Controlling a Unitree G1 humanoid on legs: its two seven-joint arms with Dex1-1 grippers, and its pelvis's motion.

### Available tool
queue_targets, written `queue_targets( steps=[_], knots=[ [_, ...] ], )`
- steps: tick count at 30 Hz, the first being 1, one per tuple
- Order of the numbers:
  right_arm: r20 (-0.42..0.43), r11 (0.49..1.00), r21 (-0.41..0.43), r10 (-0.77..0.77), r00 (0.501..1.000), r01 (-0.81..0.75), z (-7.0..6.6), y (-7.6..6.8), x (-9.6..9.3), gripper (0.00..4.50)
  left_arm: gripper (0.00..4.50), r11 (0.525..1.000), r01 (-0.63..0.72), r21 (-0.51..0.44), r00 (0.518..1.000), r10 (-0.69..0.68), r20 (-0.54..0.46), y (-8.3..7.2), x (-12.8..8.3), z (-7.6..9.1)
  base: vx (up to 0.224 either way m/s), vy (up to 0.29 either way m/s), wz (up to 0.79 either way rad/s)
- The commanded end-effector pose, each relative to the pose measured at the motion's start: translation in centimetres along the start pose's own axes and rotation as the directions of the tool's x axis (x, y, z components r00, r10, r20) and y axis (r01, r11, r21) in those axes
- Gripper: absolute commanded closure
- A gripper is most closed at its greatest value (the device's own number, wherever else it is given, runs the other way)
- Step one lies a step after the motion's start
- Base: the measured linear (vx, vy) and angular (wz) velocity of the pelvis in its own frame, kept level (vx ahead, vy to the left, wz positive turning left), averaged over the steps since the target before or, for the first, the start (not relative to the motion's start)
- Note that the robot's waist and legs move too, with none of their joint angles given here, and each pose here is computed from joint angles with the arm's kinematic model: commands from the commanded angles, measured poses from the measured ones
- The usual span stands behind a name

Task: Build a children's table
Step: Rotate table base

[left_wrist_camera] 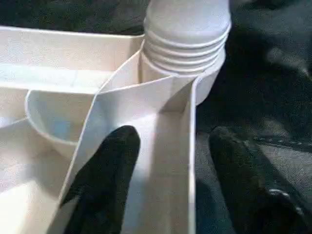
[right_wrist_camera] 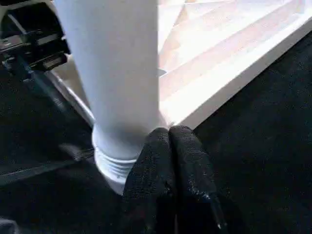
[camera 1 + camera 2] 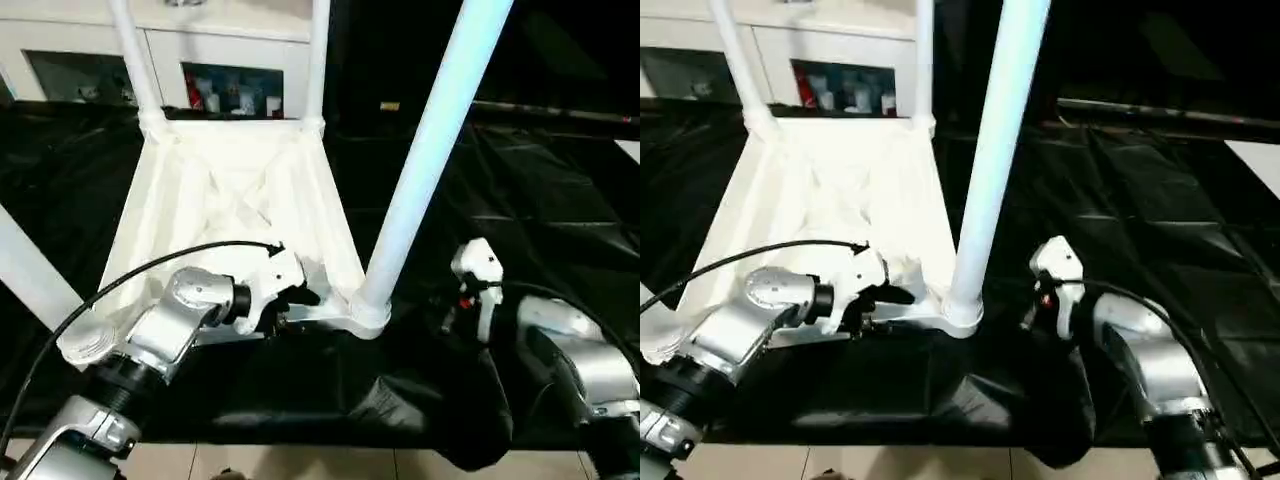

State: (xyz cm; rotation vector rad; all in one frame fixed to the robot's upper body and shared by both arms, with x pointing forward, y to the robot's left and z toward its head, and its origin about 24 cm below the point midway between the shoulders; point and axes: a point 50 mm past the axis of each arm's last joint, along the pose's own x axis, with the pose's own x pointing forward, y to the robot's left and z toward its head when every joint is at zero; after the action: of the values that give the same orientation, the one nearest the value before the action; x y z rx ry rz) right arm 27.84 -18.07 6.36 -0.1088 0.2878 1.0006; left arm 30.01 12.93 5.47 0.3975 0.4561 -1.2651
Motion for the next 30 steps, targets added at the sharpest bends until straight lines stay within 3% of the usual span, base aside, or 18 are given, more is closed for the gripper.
queue_targets(
  steps=[1, 16, 27, 30],
  knots=[
    [0.003, 1.000, -0.002, 0.006, 1.000, -0.006, 0.3, 0.2, -0.3, 4.50, 2.11, 1.000, 0.003, -0.012, 0.999, -0.003, -0.053, 0.0, -0.2, -1.0, 0.000, 0.000, 0.00],
    [-0.016, 0.998, 0.014, 0.057, 0.998, -0.057, 0.3, 1.2, -0.1, 4.50, 3.15, 0.998, 0.055, -0.041, 0.995, -0.058, -0.087, -0.6, -0.2, -1.9, 0.000, 0.000, 0.00],
    [-0.037, 0.999, -0.016, 0.036, 0.999, -0.037, 0.1, 0.7, -1.0, 4.50, 4.18, 0.996, 0.080, -0.049, 0.989, -0.085, -0.119, -0.8, -0.4, -2.4, 0.000, 0.000, 0.00],
    [-0.035, 0.999, 0.012, 0.051, 0.998, -0.051, -0.1, 0.7, -1.3, 4.50, 4.38, 0.992, 0.109, -0.057, 0.985, -0.115, -0.125, -1.1, -0.4, -2.4, 0.000, 0.000, 0.00]
  ],
)
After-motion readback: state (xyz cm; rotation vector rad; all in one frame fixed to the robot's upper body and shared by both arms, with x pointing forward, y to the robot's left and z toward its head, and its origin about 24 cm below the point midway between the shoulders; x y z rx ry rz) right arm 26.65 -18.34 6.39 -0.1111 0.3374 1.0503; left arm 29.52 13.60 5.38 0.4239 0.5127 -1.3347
